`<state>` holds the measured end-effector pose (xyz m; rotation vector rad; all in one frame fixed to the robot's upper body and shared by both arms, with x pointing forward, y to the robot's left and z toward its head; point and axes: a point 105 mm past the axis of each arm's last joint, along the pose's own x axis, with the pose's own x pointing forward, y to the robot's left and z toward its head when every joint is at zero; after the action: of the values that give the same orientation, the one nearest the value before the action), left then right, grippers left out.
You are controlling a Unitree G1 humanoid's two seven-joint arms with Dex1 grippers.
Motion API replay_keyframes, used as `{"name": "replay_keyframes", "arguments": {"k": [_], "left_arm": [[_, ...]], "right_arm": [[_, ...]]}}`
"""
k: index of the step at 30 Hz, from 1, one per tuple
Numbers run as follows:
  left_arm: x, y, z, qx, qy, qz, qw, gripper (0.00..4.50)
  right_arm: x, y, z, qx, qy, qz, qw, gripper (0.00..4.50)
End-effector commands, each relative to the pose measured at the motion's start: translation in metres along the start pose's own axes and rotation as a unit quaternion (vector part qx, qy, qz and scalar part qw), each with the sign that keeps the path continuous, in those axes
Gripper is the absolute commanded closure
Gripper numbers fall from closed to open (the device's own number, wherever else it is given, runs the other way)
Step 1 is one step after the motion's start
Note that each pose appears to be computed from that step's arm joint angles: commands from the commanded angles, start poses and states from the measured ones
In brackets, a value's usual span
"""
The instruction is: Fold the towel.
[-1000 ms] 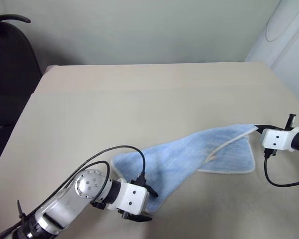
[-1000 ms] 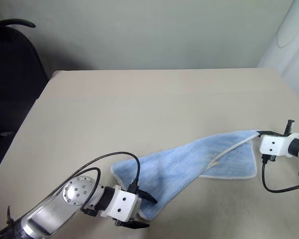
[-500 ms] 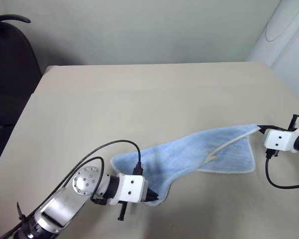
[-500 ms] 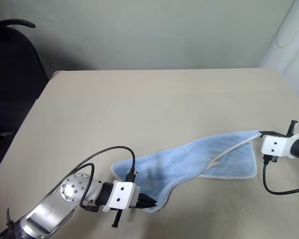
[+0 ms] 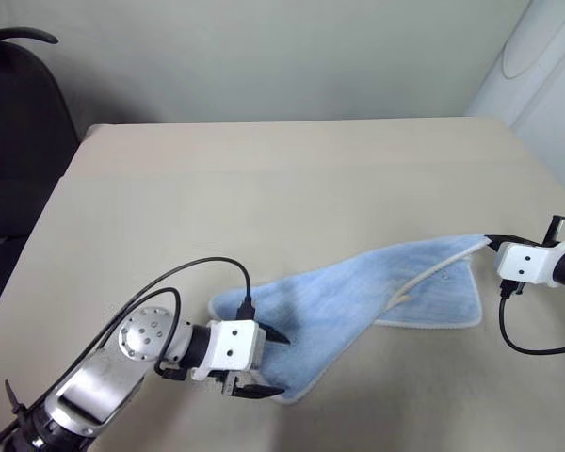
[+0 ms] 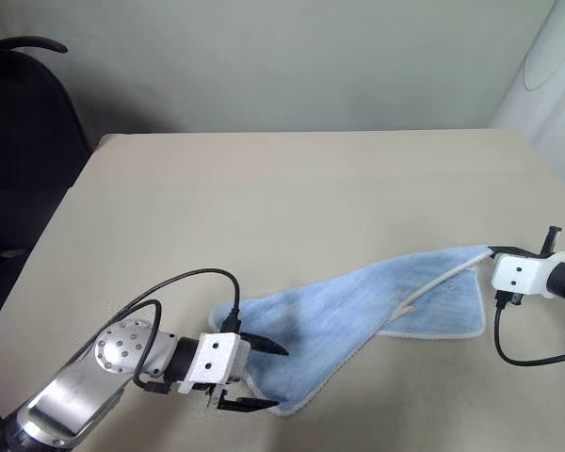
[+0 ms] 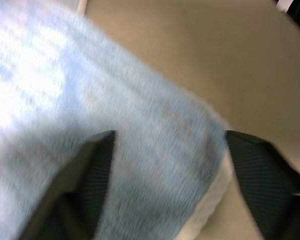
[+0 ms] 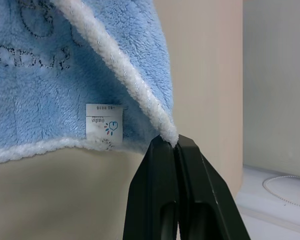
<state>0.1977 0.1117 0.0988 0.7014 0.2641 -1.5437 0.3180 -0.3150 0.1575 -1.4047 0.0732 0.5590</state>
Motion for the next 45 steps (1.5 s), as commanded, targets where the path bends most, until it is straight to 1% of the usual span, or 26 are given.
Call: {"name": "replay_keyframes", "arguments": {"k": [1, 7, 9, 13, 20, 21, 22, 25, 28, 29, 30, 32, 33, 41, 43, 45], "left_arm": [[0.0, -0.007, 0.009, 0.033, -0.006, -0.02, 0.999, 0.34], [0.011, -0.022, 0.009, 0.056, 0.004, -0.065, 0.996, 0.34], [0.015, -0.025, 0.005, 0.07, 0.019, -0.077, 0.994, 0.34], [0.026, -0.017, -0.004, 0.101, 0.045, -0.058, 0.992, 0.34], [0.029, -0.017, -0.007, 0.107, 0.054, -0.064, 0.991, 0.34], [0.029, -0.017, -0.007, 0.104, 0.053, -0.063, 0.991, 0.69], [0.03, -0.017, -0.006, 0.101, 0.052, -0.063, 0.992, 0.89], [0.029, -0.017, -0.004, 0.097, 0.045, -0.062, 0.992, 1.86], [0.027, -0.016, -0.004, 0.096, 0.044, -0.057, 0.993, 2.86], [0.027, -0.015, -0.005, 0.095, 0.044, -0.056, 0.993, 3.27], [0.026, -0.014, -0.005, 0.094, 0.044, -0.053, 0.993, 3.53], [0.025, -0.012, -0.005, 0.092, 0.043, -0.048, 0.994, 4.25], [0.025, -0.011, -0.005, 0.091, 0.042, -0.045, 0.994, 4.47], [0.019, -0.003, 0.0, 0.068, 0.014, -0.012, 0.998, 4.47], [0.017, 0.004, 0.005, 0.045, -0.002, 0.011, 0.999, 4.47], [0.012, 0.014, 0.017, 0.012, -0.042, 0.04, 0.998, 4.47]], "right_arm": [[-0.004, -0.012, 0.0, -0.005, 0.002, -0.027, 1.0, 4.5], [-0.006, -0.01, 0.0, -0.004, 0.003, -0.026, 1.0, 4.5], [-0.006, -0.01, 0.001, -0.004, 0.003, -0.027, 1.0, 4.5], [-0.006, -0.009, 0.002, -0.001, 0.0, -0.026, 1.0, 4.5], [-0.006, -0.007, 0.004, 0.001, -0.001, -0.024, 1.0, 4.5], [-0.005, -0.006, 0.005, 0.002, -0.002, -0.024, 1.0, 4.5], [-0.005, -0.006, 0.005, 0.002, -0.002, -0.024, 1.0, 4.5], [-0.004, -0.005, 0.006, 0.003, -0.004, -0.024, 1.0, 4.5], [-0.003, -0.005, 0.006, 0.003, -0.005, -0.025, 1.0, 4.5], [-0.003, -0.005, 0.006, 0.004, -0.005, -0.025, 1.0, 4.5], [-0.003, -0.005, 0.007, 0.004, -0.005, -0.025, 1.0, 4.5], [-0.002, -0.005, 0.007, 0.004, -0.006, -0.025, 1.0, 4.5], [-0.002, -0.005, 0.007, 0.004, -0.006, -0.025, 1.0, 4.5], [-0.002, -0.007, 0.006, 0.001, -0.005, -0.027, 1.0, 4.5], [-0.002, -0.007, 0.006, 0.001, -0.005, -0.027, 1.0, 4.5], [-0.002, -0.008, 0.006, 0.0, -0.005, -0.027, 1.0, 4.5]]}}
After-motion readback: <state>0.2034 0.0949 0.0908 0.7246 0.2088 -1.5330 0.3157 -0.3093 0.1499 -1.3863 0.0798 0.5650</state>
